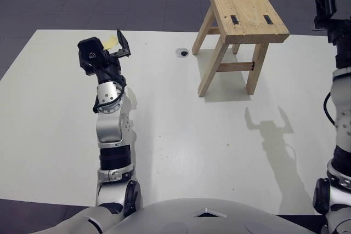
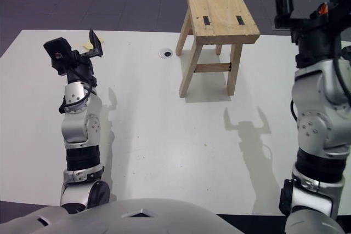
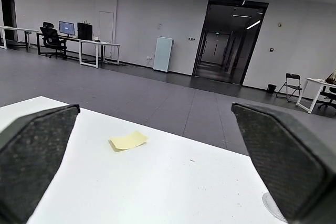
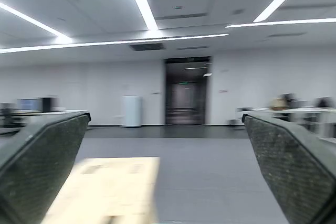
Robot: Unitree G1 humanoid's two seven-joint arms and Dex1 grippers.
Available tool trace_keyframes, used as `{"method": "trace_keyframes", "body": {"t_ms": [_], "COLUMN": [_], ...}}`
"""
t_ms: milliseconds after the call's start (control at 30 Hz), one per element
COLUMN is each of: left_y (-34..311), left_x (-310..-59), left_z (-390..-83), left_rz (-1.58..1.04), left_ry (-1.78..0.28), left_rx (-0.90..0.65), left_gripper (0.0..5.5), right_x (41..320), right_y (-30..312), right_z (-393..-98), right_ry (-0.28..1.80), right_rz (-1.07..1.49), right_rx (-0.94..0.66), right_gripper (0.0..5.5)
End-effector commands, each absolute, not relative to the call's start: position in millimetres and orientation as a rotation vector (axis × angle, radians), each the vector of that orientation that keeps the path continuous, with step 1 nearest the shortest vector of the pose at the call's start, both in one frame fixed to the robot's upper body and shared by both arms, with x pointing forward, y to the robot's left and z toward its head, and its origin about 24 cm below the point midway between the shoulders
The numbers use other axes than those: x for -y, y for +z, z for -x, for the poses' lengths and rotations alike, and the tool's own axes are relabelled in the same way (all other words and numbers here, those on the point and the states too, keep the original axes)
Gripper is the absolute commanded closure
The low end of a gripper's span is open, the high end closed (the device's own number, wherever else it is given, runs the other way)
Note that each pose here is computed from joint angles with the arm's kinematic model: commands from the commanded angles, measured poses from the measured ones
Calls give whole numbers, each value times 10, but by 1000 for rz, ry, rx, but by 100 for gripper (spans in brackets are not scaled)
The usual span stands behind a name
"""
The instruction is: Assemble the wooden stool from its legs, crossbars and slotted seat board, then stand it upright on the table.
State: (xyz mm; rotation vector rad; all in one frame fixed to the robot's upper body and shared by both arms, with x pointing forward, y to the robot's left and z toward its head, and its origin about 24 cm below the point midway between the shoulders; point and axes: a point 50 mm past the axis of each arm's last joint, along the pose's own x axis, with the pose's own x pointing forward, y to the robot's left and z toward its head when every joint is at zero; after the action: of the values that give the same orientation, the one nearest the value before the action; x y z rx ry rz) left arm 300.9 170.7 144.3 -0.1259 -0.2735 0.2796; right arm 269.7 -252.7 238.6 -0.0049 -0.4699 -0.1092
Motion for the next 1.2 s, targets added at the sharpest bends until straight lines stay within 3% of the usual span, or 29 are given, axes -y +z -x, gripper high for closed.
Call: {"method": "trace_keyframes", "body": {"t_ms": [33,333,600,1200], "left_y": [1586,1610,1694,1647], "left_x": [-1784,-1871,-2016,-1955], "left_z": [-3121,-3198,-3267,-3250], "left_rz": [131,51,37,42], "left_ry": [315,283,312,321], "left_rx": [323,356,387,403], "left_gripper": [10,10,10,10], "right_x": [2690,2661,2653,2519], "right_y": [2016,1916,2059,2066], "right_z": [-3004,-3056,-3095,-3223], "right_ry": [-534,-645,-665,-585], "right_rz": [165,174,185,140], "right_rx": [451,528,579,575], "right_gripper": [13,13,13,13]}}
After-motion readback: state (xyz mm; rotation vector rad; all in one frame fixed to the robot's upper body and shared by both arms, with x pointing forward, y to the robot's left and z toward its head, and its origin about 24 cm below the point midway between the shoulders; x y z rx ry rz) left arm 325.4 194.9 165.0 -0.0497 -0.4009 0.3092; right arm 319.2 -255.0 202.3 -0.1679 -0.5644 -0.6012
